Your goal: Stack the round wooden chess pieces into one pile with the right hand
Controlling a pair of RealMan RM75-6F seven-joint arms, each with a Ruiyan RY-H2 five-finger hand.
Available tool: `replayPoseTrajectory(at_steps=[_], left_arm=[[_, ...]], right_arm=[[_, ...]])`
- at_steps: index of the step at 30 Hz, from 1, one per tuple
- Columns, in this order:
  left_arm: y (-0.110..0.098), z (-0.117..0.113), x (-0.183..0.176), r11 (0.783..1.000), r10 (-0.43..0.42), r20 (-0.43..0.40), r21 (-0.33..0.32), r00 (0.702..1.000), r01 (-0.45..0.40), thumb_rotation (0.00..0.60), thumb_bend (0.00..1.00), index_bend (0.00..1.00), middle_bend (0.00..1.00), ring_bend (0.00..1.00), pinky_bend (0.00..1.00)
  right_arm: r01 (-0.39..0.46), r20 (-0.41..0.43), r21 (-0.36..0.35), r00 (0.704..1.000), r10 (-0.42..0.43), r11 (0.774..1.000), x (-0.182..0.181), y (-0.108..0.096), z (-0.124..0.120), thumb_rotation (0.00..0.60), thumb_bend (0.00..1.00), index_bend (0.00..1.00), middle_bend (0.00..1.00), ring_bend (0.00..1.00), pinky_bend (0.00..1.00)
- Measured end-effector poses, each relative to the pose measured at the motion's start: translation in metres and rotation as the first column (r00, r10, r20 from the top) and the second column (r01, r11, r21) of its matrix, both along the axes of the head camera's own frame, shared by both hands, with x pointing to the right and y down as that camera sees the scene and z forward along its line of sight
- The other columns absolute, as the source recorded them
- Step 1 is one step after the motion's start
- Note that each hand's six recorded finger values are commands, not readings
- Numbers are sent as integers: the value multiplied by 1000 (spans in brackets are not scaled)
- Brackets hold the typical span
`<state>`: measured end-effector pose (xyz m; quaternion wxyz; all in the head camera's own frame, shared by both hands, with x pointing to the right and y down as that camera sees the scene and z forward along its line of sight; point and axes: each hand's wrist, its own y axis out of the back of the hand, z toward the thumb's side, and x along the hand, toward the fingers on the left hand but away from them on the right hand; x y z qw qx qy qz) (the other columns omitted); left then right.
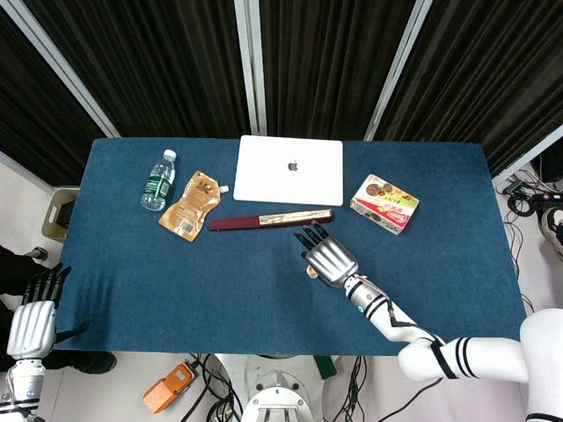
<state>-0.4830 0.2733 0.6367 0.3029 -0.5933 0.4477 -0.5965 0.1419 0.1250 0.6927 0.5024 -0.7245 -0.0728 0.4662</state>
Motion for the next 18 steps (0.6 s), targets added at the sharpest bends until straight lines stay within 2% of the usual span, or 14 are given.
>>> replayPoseTrajectory(at_steps=[18], left_arm=[[2,1,-3,1000,-8,0,-1,1000,8,600,50,86,11,0,0]], right_arm=[[5,-7,-6,1000,-5,1000,-7,0,4,600,464,514,124,3,59]])
